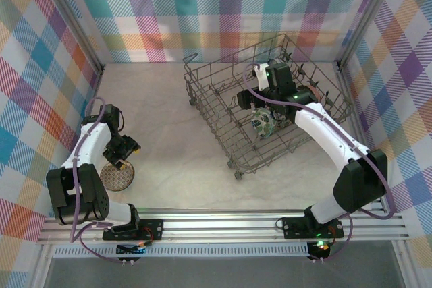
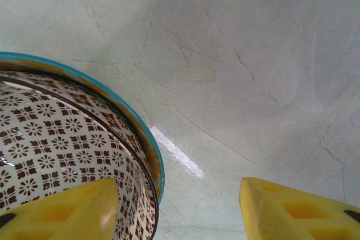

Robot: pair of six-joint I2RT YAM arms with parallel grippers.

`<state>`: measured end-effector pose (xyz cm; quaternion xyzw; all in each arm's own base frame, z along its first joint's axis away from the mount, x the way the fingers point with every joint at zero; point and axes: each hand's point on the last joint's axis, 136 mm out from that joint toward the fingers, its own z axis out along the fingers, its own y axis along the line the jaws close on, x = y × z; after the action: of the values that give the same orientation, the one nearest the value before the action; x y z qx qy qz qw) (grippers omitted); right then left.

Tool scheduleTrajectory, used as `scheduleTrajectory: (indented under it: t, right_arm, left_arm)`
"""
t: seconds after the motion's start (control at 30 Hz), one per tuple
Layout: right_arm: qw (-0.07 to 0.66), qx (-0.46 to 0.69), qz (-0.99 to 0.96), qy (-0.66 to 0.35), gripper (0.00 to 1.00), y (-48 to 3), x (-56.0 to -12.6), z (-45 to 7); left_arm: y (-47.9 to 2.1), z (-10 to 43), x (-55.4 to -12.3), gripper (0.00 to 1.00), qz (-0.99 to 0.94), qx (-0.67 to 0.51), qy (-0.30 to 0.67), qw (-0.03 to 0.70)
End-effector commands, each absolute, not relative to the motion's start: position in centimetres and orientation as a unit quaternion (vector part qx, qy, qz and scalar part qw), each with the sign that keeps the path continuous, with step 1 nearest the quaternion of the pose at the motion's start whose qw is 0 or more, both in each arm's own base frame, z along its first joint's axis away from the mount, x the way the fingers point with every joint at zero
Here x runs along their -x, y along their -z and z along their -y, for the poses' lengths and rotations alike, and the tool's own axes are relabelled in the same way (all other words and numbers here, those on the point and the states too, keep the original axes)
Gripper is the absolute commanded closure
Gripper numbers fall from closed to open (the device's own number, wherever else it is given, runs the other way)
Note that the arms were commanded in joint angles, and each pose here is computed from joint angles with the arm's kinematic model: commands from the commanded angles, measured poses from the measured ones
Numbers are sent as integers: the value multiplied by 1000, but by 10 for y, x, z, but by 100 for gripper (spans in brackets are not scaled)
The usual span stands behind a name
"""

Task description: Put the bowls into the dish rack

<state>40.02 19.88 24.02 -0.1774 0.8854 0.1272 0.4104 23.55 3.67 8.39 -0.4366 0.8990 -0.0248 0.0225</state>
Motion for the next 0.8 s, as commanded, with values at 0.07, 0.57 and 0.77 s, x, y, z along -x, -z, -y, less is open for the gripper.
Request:
scheduleTrajectory:
  t: [0.07,0.57,0.77]
  right_arm:
    - [412,192,-880,-137,1,-236,-404,-208]
    - [410,189,-883,-131,1,-230,-403,-205]
    - [410,187,-883,-130,1,-229,-402,-204]
  left_arm:
    - [-79,-40,-229,48,-902,430,19,8]
    - [-68,-40,-217,64,-908,419,8,-15]
    - [-68,-39,-216,70,-907,420,13,-8]
